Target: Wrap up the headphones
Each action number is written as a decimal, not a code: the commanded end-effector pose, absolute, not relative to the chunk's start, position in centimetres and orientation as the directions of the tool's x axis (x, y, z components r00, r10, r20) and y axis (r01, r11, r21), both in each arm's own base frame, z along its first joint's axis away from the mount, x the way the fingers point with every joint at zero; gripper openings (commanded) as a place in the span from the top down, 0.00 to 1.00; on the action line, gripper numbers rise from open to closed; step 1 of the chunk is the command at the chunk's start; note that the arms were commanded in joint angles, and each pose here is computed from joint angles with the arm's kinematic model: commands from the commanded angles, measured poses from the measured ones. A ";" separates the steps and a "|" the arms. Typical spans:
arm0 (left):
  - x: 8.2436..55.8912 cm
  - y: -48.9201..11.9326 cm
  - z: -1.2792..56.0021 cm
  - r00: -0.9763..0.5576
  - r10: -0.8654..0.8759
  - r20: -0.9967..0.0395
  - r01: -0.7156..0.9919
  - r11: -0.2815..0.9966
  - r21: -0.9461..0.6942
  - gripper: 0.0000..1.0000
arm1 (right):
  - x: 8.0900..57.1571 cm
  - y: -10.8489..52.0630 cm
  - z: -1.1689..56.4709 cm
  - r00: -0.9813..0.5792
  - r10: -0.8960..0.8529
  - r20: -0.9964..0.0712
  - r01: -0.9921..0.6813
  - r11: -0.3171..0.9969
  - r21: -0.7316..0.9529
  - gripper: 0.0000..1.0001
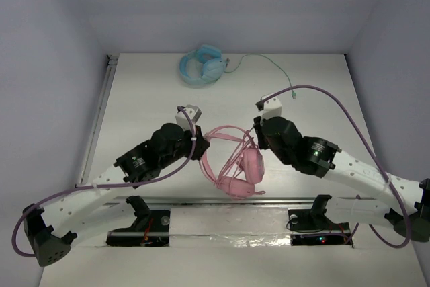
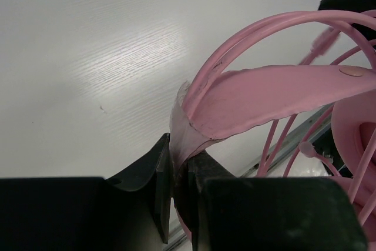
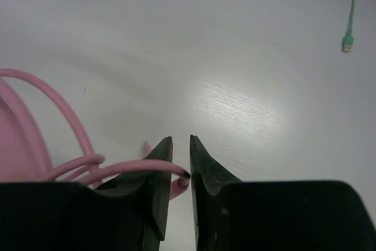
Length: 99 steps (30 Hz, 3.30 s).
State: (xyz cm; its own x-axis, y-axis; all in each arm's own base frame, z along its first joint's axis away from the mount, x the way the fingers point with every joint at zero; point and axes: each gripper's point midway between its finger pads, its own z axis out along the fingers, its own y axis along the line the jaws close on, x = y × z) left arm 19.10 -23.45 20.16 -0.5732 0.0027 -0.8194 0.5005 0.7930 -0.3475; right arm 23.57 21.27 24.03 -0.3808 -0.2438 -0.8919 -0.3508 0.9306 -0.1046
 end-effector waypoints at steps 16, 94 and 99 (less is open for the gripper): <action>20.2 -23.2 35.4 -0.362 -0.371 -0.855 0.545 0.661 -0.517 1.00 | 21.9 26.9 27.8 -0.294 0.387 -0.874 -0.600 0.638 0.483 0.61; 22.3 -23.7 42.2 -0.326 -0.515 -0.793 0.555 0.575 -0.601 1.00 | 27.8 23.3 22.3 -0.179 0.430 -0.885 -0.402 0.789 0.465 0.46; 22.4 -23.8 42.5 -0.322 -0.529 -0.785 0.558 0.564 -0.609 1.00 | 27.2 25.9 21.6 -0.245 0.436 -0.866 -0.485 0.718 0.499 0.55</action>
State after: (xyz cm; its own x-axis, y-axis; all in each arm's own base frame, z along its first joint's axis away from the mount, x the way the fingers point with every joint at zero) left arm 23.22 -24.07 34.32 -0.4269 -0.3335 -0.8405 0.4717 0.7109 -0.5217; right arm 27.14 24.40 19.22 -0.2691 0.3772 -0.8862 -0.4133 0.7859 0.4599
